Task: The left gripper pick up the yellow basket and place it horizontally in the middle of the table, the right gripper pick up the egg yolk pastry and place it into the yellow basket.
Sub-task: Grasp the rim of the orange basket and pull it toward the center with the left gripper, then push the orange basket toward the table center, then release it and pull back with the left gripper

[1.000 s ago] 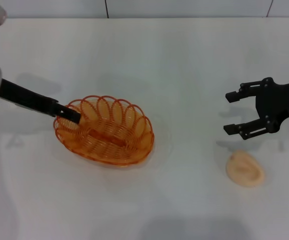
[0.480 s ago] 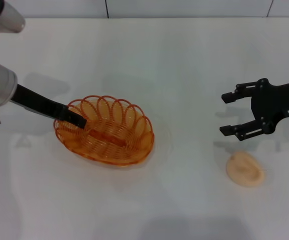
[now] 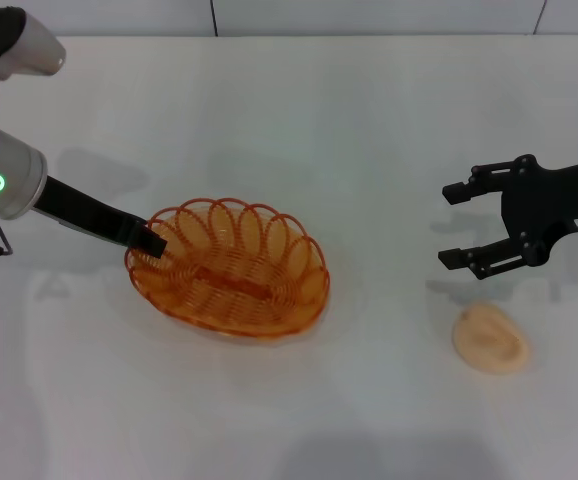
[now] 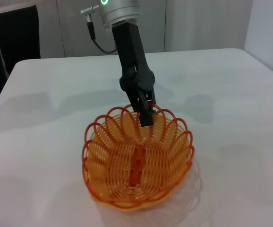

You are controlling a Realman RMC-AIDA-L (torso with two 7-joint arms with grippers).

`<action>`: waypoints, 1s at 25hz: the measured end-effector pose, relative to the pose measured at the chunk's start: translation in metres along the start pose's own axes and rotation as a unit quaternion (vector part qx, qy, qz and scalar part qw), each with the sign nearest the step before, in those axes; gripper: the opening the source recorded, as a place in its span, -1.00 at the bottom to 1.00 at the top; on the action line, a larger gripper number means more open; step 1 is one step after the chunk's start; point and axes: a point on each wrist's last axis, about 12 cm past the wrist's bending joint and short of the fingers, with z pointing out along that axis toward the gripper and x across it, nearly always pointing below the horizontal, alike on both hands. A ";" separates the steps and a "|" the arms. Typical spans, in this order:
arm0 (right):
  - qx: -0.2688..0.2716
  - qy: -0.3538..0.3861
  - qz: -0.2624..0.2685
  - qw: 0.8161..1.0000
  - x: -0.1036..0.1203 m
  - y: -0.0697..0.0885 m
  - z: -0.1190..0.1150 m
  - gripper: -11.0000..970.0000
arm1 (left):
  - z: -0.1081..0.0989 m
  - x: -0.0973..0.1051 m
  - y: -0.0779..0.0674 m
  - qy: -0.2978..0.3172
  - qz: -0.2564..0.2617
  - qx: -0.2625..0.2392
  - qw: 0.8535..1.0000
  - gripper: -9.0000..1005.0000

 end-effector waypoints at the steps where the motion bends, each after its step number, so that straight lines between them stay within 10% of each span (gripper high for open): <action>1: 0.000 0.000 0.000 1.000 0.000 0.000 0.000 0.67 | 0.000 0.000 0.000 -0.001 0.000 0.000 1.000 -0.30; 6: 0.004 0.000 0.000 1.000 0.001 0.000 -0.002 0.67 | -0.001 0.000 0.000 -0.001 0.000 0.002 1.000 -0.75; 25: 0.015 0.000 -0.005 1.000 0.000 -0.002 -0.005 0.67 | -0.013 -0.005 -0.007 -0.074 -0.070 0.094 0.990 -0.82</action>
